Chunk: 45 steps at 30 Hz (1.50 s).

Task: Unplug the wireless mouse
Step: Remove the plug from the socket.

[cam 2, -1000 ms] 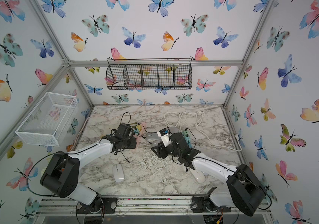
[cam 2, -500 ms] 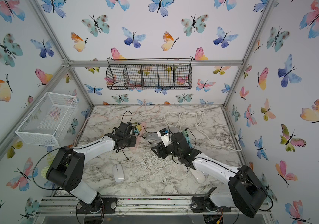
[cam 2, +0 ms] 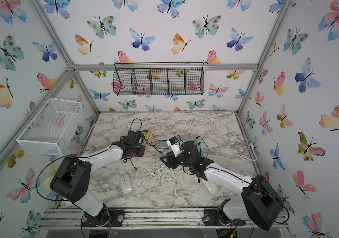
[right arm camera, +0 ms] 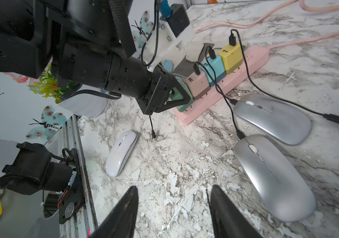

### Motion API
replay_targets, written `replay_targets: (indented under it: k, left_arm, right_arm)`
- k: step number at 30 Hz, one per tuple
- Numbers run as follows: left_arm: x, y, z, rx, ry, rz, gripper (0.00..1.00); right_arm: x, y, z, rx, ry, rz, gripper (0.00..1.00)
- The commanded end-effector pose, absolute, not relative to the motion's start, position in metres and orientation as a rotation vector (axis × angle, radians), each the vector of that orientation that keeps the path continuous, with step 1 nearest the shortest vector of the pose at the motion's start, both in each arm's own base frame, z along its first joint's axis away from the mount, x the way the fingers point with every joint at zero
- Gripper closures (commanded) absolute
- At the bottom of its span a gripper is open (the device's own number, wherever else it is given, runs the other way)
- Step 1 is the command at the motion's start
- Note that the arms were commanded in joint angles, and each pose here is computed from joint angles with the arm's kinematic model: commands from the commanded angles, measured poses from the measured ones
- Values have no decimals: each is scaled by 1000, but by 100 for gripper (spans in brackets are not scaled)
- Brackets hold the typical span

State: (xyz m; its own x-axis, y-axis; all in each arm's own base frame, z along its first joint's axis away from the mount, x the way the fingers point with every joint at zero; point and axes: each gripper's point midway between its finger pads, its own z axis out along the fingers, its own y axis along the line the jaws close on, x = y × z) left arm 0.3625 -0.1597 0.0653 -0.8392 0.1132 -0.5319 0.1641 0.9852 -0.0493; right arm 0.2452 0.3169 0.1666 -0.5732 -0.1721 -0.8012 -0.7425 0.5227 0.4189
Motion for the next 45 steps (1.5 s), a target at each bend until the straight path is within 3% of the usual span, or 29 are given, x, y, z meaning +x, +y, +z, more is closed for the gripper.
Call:
replay_targets:
  k: [1, 7, 15, 26, 45]
  left_arm:
    - [360, -156, 65, 174, 2597, -108, 83]
    - [345, -187, 74, 122, 2574, -434, 96]
    - [329, -215, 81, 85, 2548, -727, 100]
    - [324, -208, 76, 47, 2543, -751, 100]
    - [314, -198, 58, 27, 2570, -745, 100]
  right_arm:
    - [248, 316, 163, -662, 2053, 1059, 42]
    - [247, 331, 163, -415, 2044, 1239, 39]
    - [262, 365, 125, -189, 2208, 1318, 42]
    - [293, 392, 77, -53, 2377, 1237, 51]
    - [301, 413, 35, 31, 2465, 1294, 56]
